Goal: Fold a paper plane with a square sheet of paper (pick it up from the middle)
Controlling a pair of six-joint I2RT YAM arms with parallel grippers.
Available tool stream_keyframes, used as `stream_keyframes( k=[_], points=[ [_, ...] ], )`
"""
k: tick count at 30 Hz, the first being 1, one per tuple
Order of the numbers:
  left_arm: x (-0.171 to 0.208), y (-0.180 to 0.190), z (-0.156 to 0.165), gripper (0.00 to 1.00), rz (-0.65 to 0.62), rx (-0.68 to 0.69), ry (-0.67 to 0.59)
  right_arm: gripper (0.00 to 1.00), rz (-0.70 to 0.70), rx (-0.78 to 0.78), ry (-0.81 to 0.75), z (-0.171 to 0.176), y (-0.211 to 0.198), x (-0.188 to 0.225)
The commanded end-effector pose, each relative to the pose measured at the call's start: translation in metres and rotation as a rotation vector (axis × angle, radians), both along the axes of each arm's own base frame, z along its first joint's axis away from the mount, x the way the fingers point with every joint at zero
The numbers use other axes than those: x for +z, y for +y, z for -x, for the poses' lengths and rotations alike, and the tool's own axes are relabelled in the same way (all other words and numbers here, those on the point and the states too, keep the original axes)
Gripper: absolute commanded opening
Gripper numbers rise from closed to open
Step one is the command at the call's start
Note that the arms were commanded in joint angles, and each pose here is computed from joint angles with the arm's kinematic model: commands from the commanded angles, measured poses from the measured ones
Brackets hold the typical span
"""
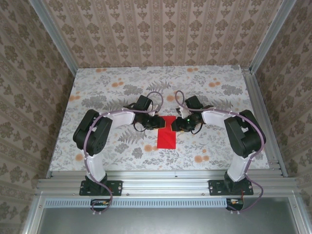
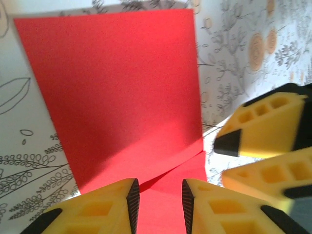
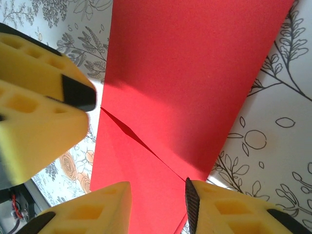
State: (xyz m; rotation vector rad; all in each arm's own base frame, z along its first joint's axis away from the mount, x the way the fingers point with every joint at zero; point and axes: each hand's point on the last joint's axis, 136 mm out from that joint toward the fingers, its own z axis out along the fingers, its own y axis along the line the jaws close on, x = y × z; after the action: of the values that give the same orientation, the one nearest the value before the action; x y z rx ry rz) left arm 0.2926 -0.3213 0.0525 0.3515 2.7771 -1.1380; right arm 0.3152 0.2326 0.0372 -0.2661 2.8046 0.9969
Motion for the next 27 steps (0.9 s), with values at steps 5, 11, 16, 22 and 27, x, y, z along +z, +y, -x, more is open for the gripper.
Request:
stream_keyframes(
  k=[5, 11, 16, 22, 27],
  points=[
    [0.022, 0.009, 0.002, 0.37, -0.010, -0.017, -0.043, 0.41, 0.018, 0.056, 0.002, -0.001, 0.000, -0.005],
    [0.012, 0.013, 0.019, 0.40, -0.023, -0.030, -0.014, 0.41, 0.014, 0.086, 0.009, -0.003, 0.003, -0.008],
    [0.002, 0.010, 0.032, 0.40, -0.022, -0.042, 0.004, 0.40, -0.001, 0.108, 0.040, 0.003, 0.006, -0.010],
    [-0.013, 0.009, 0.035, 0.39, -0.027, -0.041, 0.029, 0.39, -0.005, 0.128, 0.068, 0.014, 0.006, -0.011],
    [-0.023, 0.009, 0.037, 0.37, -0.046, -0.044, 0.048, 0.39, -0.009, 0.140, 0.084, 0.020, 0.007, -0.010]
  ],
)
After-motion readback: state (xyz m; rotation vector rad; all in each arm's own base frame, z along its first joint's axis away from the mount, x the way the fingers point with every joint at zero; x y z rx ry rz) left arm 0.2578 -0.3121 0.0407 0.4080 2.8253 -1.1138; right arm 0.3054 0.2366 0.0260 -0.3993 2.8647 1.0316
